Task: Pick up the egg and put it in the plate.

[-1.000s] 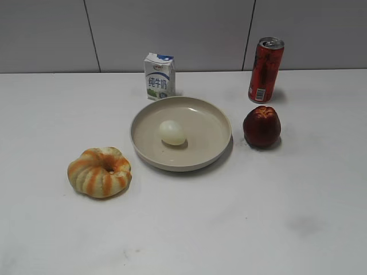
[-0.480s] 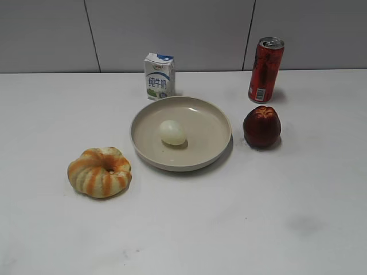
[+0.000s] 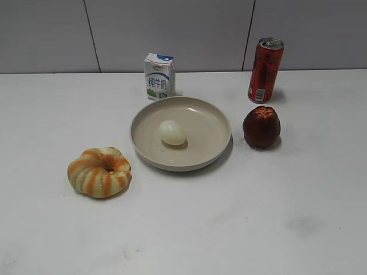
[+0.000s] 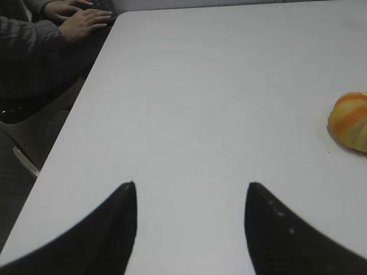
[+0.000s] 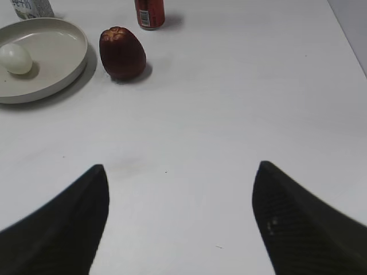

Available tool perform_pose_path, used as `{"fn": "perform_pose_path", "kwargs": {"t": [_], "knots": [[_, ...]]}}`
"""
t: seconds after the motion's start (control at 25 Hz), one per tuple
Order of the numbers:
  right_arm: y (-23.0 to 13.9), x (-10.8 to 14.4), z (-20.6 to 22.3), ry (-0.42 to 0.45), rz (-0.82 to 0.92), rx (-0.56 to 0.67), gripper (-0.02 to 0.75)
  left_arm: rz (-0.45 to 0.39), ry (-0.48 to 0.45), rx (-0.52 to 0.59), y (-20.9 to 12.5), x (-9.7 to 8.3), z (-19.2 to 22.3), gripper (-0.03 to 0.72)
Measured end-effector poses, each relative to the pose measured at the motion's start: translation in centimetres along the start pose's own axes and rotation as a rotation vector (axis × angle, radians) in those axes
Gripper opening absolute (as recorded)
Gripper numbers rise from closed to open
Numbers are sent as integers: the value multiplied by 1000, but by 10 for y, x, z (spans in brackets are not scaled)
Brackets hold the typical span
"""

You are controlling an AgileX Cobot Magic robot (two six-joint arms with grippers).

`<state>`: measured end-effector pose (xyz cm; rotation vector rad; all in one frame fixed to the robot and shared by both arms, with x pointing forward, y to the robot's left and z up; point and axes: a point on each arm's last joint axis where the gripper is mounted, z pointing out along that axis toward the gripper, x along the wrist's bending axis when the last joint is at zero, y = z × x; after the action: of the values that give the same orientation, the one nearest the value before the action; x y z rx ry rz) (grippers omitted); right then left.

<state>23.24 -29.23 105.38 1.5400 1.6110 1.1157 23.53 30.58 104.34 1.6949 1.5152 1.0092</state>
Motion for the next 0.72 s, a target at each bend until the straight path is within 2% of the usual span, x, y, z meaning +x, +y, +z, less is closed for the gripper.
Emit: {"fn": "perform_pose_path", "kwargs": {"t": [0.72], "knots": [[0,0,0,0,0,0,588,-6,-18,-2,0,-2,0,336]]}}
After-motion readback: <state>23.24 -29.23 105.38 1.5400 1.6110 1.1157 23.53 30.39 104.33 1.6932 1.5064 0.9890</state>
